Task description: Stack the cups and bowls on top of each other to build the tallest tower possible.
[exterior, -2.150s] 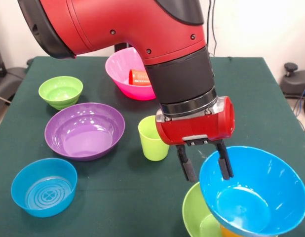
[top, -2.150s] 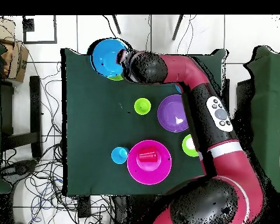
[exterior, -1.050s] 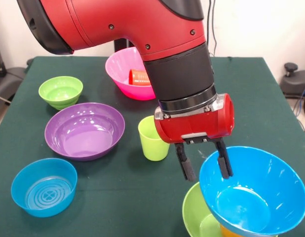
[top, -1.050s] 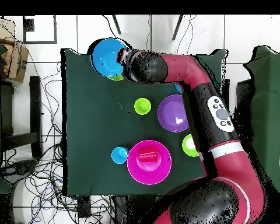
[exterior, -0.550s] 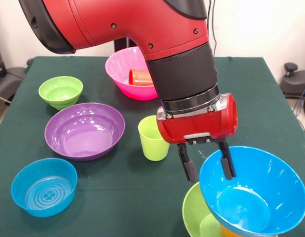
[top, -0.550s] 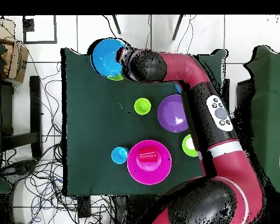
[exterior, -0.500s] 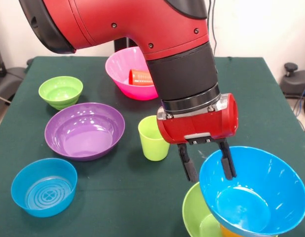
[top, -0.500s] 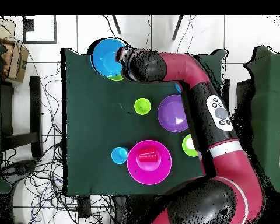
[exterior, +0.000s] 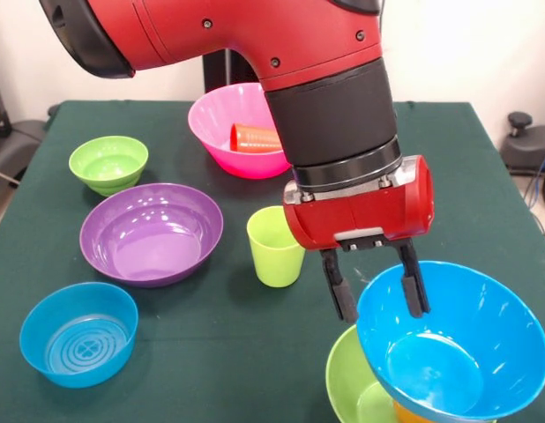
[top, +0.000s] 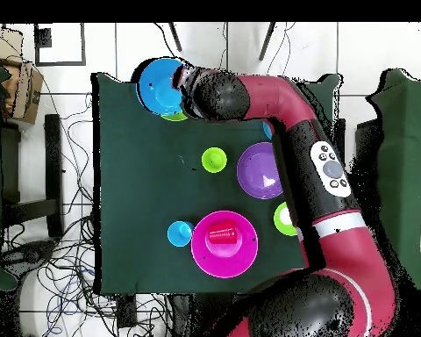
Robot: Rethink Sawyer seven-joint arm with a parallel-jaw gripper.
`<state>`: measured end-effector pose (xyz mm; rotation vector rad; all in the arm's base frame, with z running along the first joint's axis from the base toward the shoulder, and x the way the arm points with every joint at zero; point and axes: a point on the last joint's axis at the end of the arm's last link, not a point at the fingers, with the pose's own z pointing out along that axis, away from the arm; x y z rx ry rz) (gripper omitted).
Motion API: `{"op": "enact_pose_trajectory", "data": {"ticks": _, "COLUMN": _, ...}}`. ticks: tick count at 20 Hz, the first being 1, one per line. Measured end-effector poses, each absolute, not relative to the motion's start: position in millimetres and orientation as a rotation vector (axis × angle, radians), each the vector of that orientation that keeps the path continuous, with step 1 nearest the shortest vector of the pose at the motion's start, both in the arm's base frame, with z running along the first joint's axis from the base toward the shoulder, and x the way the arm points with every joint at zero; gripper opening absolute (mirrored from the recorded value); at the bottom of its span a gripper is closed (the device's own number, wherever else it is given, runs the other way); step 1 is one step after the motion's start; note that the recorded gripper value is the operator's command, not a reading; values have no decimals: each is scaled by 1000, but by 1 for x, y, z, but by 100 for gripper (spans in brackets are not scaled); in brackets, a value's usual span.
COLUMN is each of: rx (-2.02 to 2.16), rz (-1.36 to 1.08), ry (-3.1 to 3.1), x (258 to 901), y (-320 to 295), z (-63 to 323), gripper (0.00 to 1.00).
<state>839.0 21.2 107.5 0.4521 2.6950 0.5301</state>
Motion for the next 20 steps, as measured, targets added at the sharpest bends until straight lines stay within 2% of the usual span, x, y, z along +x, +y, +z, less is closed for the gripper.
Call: {"op": "enact_pose_trajectory", "data": {"ticks": 20, "rx": 477, "rz": 550, "ry": 2714, "x": 841, "y": 20, "z": 111, "gripper": 100}}
